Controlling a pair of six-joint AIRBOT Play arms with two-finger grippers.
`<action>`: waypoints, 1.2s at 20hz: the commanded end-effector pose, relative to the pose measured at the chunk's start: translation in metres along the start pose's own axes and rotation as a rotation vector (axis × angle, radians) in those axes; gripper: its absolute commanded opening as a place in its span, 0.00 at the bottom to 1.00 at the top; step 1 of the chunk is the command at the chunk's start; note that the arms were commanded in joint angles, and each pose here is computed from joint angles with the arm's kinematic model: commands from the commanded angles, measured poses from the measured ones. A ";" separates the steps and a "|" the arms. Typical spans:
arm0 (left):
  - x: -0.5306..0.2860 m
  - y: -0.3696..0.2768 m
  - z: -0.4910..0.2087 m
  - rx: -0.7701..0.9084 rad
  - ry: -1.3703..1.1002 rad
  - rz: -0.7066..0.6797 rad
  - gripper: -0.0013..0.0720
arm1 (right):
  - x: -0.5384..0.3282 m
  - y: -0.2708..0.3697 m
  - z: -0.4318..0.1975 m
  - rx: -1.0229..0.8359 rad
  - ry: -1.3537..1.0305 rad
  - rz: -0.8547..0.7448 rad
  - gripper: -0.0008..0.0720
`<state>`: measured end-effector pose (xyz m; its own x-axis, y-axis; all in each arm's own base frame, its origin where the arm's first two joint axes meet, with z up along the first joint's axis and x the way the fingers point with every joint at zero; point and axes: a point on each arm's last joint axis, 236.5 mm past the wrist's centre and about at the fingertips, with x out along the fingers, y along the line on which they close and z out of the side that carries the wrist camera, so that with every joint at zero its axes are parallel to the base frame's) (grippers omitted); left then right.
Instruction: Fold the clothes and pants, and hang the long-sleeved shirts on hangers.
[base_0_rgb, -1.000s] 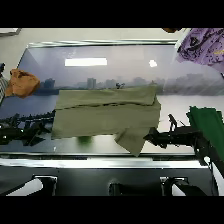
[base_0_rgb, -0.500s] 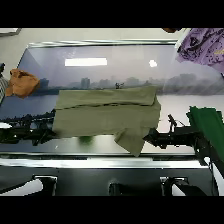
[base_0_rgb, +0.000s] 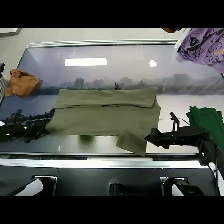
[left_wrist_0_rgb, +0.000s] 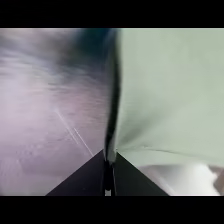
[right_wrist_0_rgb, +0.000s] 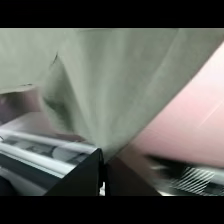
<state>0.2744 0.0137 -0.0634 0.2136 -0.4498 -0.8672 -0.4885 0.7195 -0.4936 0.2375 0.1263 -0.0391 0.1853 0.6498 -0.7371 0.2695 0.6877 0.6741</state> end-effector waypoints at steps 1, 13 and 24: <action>-0.042 -0.002 -0.015 0.012 -0.082 0.081 0.03 | -0.023 0.014 -0.026 -0.012 0.026 -0.010 0.05; -0.056 -0.020 0.017 0.095 -0.283 0.103 0.03 | -0.058 0.042 0.014 -0.137 -0.081 -0.049 0.05; 0.009 -0.062 0.108 0.192 -0.301 0.094 0.03 | -0.017 0.041 0.167 -0.174 -0.082 -0.062 0.05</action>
<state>0.3680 0.0245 -0.0366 0.4291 -0.2208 -0.8759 -0.3832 0.8336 -0.3978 0.3674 0.0958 0.0059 0.2381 0.5897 -0.7717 0.1266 0.7689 0.6267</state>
